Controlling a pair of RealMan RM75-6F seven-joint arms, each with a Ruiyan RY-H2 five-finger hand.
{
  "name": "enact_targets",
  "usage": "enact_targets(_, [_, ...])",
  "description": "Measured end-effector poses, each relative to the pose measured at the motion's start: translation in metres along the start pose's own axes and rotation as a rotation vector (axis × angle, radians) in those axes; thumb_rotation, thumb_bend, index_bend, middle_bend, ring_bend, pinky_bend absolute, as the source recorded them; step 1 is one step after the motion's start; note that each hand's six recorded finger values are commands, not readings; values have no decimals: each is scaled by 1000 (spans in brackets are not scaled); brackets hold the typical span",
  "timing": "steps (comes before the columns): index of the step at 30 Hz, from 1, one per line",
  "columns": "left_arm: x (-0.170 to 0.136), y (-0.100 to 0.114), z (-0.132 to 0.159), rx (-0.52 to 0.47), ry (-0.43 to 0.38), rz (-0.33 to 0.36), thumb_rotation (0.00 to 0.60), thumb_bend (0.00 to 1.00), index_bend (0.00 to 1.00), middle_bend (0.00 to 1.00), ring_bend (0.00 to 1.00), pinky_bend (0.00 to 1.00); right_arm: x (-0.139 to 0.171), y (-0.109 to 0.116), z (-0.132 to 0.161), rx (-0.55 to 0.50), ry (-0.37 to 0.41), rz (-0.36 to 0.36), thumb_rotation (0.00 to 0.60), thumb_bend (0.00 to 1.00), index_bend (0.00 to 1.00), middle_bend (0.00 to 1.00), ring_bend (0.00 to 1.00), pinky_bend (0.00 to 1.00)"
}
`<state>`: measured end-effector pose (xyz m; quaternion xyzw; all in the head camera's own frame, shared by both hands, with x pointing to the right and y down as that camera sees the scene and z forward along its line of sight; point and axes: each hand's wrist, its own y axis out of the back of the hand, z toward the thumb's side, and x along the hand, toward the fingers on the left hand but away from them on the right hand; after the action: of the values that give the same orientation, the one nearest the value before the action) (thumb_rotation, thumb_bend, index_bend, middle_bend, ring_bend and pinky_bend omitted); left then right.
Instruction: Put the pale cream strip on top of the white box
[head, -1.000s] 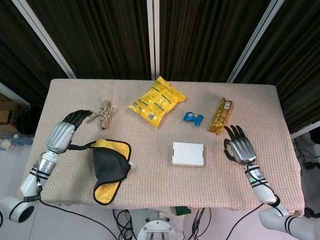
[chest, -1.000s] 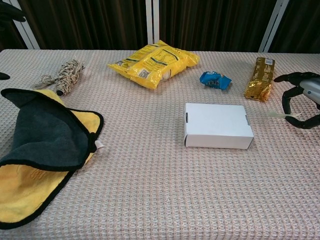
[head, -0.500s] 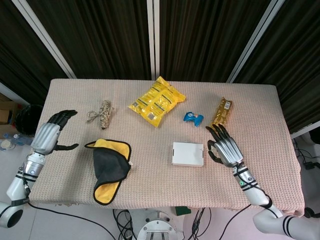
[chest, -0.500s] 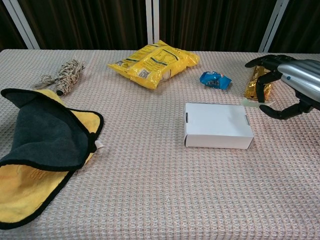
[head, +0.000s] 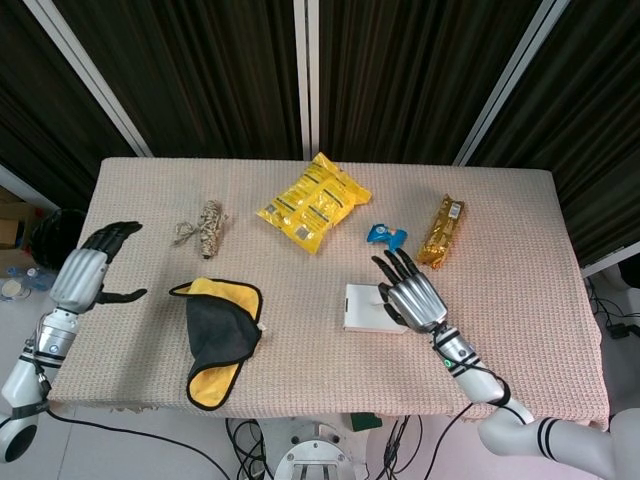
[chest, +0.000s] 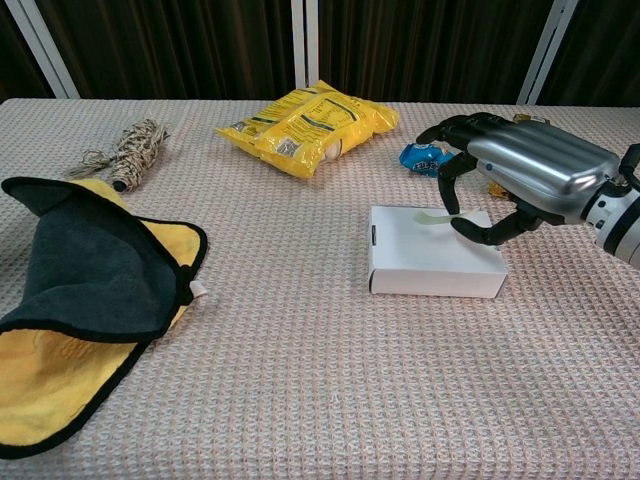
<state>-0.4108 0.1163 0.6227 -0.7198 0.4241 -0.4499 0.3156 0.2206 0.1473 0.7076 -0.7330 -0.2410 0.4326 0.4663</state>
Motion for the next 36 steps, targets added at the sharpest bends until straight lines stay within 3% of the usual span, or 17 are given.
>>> enact_targets(8, [-2, 0, -2, -3, 4, 0, 600, 0, 129, 119, 93, 144, -4, -4, 1, 23, 1, 5, 600, 433, 629, 63, 0, 0])
enact_targets(19, [-4, 2, 1, 5, -7, 20, 600, 0, 129, 119, 93, 141, -1, -8, 0, 18, 17, 38, 600, 290, 599, 49, 0, 0])
enact_targets(36, [-3, 1, 1, 2, -4, 15, 600, 0, 130, 118, 93, 139, 11, 2, -4, 3, 27, 41, 600, 185, 425, 23, 0, 0])
